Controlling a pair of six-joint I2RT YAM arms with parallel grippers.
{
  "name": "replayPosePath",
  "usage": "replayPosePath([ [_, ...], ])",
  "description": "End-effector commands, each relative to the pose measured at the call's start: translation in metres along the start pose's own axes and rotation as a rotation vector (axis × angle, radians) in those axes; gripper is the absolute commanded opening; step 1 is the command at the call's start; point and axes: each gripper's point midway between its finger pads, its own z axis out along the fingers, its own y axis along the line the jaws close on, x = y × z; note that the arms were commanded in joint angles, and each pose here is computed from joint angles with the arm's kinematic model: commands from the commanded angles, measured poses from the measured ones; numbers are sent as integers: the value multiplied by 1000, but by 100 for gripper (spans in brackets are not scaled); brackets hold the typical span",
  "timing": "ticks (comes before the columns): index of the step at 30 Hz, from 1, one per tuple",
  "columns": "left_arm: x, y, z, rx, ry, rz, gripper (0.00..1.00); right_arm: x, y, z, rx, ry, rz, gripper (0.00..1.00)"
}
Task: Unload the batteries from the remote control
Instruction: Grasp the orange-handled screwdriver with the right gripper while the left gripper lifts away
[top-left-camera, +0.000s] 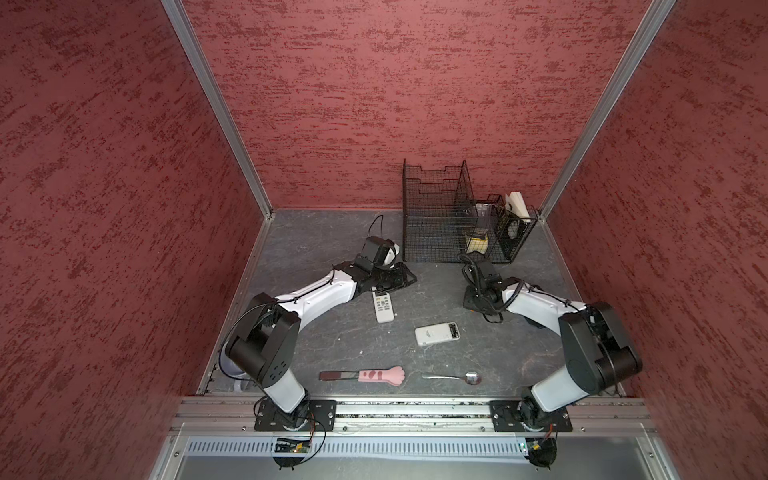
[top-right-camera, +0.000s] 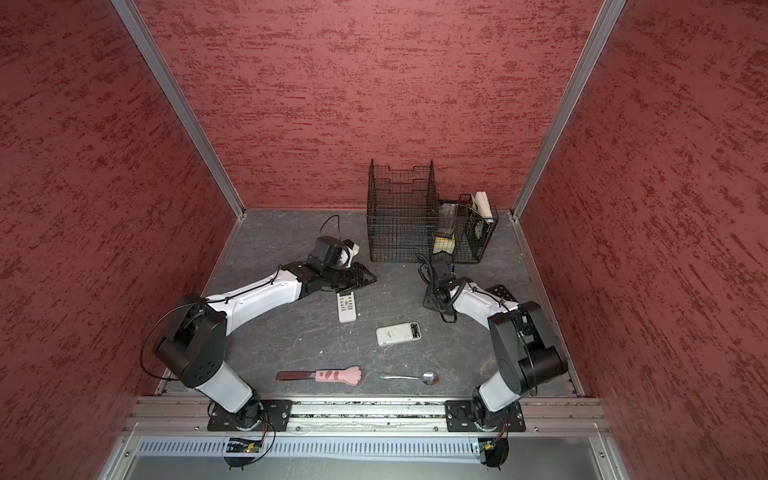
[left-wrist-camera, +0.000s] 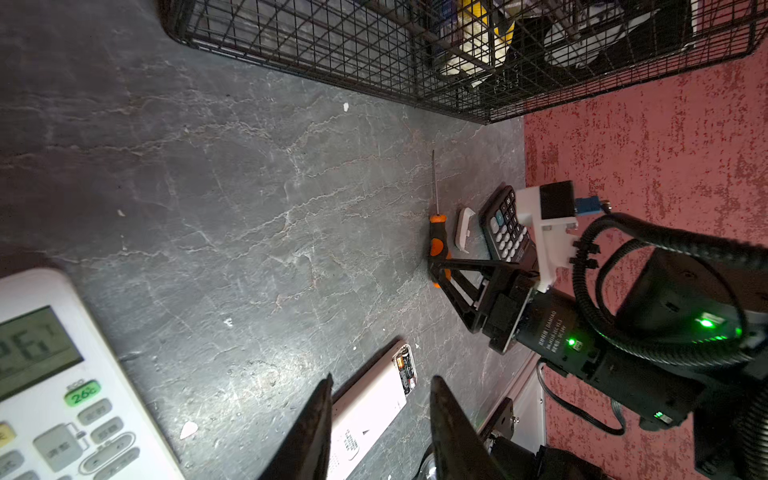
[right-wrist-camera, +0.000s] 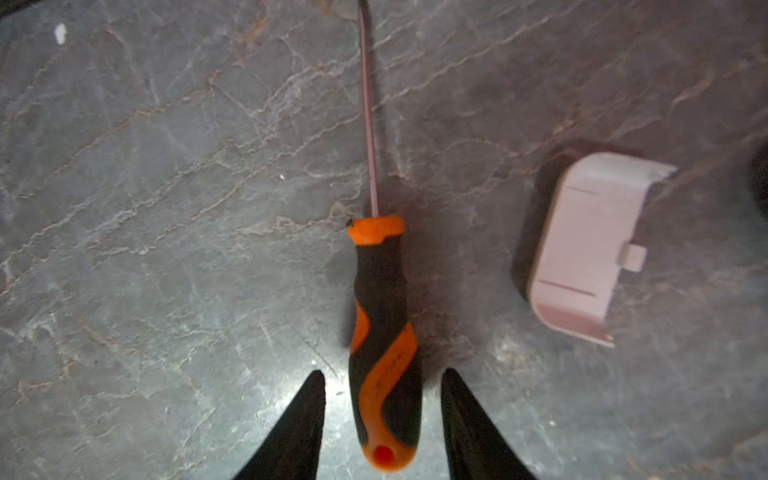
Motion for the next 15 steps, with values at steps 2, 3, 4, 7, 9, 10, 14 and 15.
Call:
replayPosePath([
  [2, -1, 7, 6, -8, 9, -19, 39, -7, 11, 6, -46, -6, -15, 36],
  [3, -2, 7, 6, -7, 9, -19, 39, -6, 11, 6, -46, -3, -15, 28],
  [4, -3, 8, 6, -5, 8, -21, 39, -6, 10, 6, -45, -3, -17, 24],
  [7, -6, 4, 6, 4, 6, -22, 39, -7, 11, 2, -57, -20, -26, 11],
  [9, -7, 1, 5, 16, 7, -25, 39, -8, 14, -5, -91, -39, -34, 6],
  [10, -8, -2, 4, 28, 8, -31, 39, -9, 19, -12, -121, -50, -44, 5],
  [14, -11, -3, -4, 77, -3, -69, 44, -8, 37, -47, -257, -95, -94, 3],
  [15, -11, -4, -6, 83, -10, -71, 44, -5, 40, -55, -280, -98, -106, 3],
])
